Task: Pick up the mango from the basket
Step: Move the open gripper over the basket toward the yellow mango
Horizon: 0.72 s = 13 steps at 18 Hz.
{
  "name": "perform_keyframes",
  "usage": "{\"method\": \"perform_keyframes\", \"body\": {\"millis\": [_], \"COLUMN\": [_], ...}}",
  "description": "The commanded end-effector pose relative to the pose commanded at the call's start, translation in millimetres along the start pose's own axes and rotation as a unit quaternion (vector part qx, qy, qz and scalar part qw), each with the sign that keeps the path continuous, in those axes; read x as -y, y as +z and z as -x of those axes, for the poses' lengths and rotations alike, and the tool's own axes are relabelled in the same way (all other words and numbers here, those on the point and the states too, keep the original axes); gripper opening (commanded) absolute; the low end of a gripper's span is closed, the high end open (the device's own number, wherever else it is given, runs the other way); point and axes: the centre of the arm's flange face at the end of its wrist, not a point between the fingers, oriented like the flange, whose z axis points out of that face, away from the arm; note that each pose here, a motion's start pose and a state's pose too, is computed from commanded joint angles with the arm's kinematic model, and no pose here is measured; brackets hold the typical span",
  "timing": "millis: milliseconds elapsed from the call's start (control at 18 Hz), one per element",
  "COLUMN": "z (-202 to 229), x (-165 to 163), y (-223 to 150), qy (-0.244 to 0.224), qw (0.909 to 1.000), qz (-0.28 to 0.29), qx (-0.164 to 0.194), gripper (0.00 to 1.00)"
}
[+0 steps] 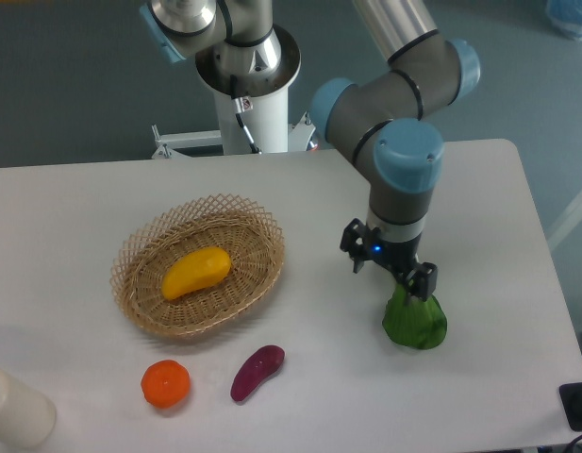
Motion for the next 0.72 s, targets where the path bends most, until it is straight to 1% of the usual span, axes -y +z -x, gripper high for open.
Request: {"method": "perform_keyframes", "body": {"millis": [167,222,278,500,722], "z": [-18,-26,-38,-85,-129], "x": [23,32,43,69,87], "y": [3,6,8,25,36], "qy": [-0.02,-0.02,-0.015,0.014,0.045], "qw": [0.9995,0.9994,0.9994,0.9988,0.9968], "qz": [-0.02,-0.02,-0.019,-0.005,0.003], "qx": [-0.015,-0.02,-0.025,-0.046,-0.065], "gripper": [1.0,1.0,1.0,1.0,1.0]}}
